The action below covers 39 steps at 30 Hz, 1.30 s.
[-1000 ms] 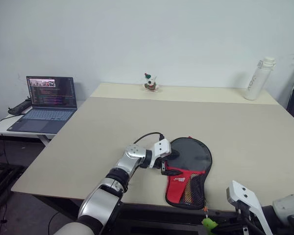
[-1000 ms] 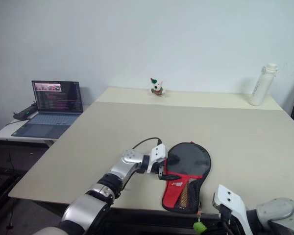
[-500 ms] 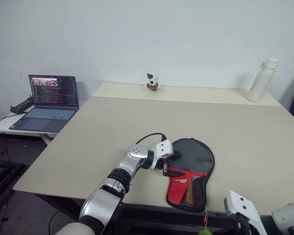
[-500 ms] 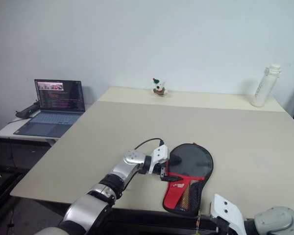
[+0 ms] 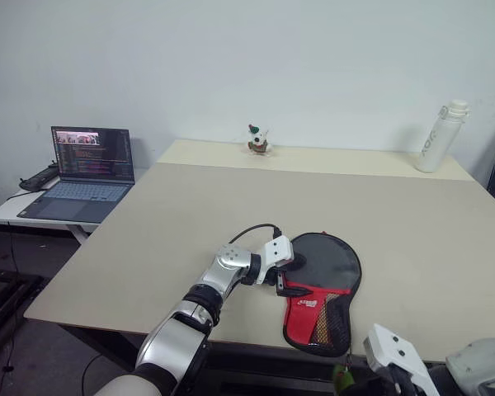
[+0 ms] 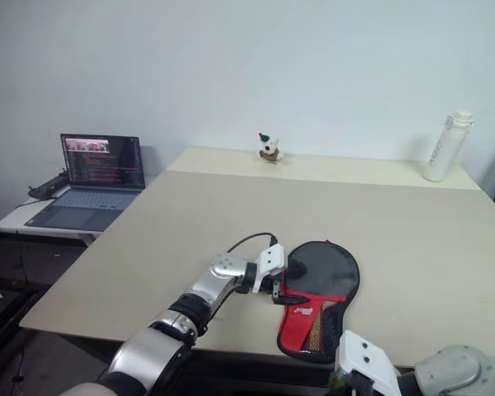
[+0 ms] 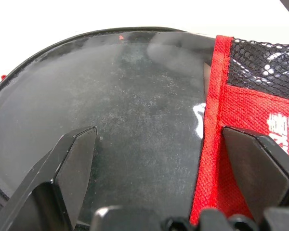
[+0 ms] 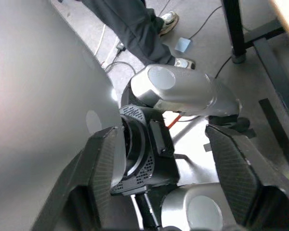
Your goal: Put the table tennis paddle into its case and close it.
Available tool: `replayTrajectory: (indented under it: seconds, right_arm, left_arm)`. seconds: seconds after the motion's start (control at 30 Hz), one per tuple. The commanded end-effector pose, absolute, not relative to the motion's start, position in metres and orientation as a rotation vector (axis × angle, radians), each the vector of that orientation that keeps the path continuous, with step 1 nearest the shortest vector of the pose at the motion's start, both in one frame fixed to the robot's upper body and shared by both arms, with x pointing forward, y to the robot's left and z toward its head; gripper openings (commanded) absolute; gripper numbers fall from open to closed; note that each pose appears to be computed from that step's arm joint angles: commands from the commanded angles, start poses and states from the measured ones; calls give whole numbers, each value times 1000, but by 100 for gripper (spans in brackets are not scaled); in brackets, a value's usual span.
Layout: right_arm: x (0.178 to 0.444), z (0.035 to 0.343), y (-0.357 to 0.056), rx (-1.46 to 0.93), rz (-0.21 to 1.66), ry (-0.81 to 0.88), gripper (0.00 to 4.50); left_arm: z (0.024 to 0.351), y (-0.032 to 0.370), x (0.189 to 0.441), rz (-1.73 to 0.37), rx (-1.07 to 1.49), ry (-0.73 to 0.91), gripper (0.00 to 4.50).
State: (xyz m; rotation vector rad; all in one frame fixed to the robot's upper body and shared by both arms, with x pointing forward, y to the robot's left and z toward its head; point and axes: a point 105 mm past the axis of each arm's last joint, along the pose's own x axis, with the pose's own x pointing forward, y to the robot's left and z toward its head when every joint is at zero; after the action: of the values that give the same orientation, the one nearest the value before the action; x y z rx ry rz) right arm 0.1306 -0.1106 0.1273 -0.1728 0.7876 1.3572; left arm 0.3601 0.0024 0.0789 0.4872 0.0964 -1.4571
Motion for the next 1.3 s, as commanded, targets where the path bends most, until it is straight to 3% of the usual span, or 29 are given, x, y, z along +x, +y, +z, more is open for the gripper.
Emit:
replayTrajectory:
  seconds: [0.03, 0.17, 0.43, 0.7, 1.0, 1.3]
  right_arm:
    - [153, 139, -115, -175, 1280, 714, 306]
    - [206, 150, -132, -166, 1118, 595, 306]
    - [265, 176, -165, -214, 952, 305, 306]
    - [329, 182, -211, -251, 787, 139, 306]
    - [364, 181, -242, -300, 713, 138, 306]
    - [362, 186, -252, -333, 690, 159, 306]
  left_arm:
    - [65, 1, 349, -1507, 497, 140, 450]
    - [90, 16, 347, -1527, 439, 54, 450]
    - [150, 74, 332, -1432, 309, -35, 450]
    - [166, 121, 311, -1224, 302, -6, 450]
    - [161, 135, 316, -1068, 343, 2, 450]
    - [158, 134, 333, -979, 367, -25, 450]
